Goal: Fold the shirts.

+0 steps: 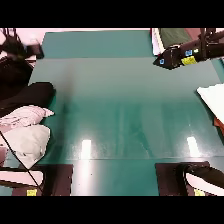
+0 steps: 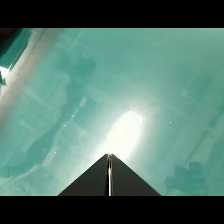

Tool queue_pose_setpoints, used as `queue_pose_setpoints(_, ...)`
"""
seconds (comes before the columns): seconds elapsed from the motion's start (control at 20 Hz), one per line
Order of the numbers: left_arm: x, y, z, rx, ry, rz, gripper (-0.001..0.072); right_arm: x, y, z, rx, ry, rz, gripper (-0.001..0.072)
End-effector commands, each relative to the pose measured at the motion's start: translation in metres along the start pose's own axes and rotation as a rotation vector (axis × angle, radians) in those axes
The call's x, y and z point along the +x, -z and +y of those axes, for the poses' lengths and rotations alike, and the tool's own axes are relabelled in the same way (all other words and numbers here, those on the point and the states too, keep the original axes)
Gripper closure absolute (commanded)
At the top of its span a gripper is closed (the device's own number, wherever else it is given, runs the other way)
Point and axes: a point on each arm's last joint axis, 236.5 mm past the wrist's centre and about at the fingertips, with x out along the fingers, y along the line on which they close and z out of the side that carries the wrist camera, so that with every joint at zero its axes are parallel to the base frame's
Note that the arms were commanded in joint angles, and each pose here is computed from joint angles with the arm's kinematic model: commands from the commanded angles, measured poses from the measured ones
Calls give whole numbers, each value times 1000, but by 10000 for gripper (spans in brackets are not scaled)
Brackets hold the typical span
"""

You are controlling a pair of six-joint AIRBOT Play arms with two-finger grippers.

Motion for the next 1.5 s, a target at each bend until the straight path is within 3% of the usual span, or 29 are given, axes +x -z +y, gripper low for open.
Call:
queue_pose_setpoints(0.0,51,68,58,-69,-96,150,18,1,-3,0,0,1,-11,692)
queue_pose_setpoints(0.2,107,145,64,-54,-101,322,18,1,-3,0,4,1,-12,692)
queue_pose_setpoints(0.25,114,154,64,-56,-101,354,80,1,-3,0,4,1,-12,692)
queue_pose_setpoints(0.4,113,145,65,-55,-101,332,564,1,-4,0,4,1,-15,692)
queue_pose_setpoints(0.45,106,131,65,-54,-101,298,686,0,-6,0,4,2,-26,692)
queue_pose_setpoints(0.6,54,51,58,-46,-93,84,685,-7,-20,2,8,4,-93,692)
queue_pose_setpoints(0.75,-67,-47,31,55,-68,-230,685,-30,-48,14,15,-11,-242,691)
queue_pose_setpoints(0.9,-191,-92,-18,126,1,-492,686,-67,-77,26,-9,-9,-417,692)
queue_pose_setpoints(1.1,-262,-77,-108,299,167,-591,686,-110,-96,40,-37,-6,-573,692)
queue_pose_setpoints(1.45,-206,35,-308,626,496,-312,672,-139,-93,35,-34,27,-618,691)
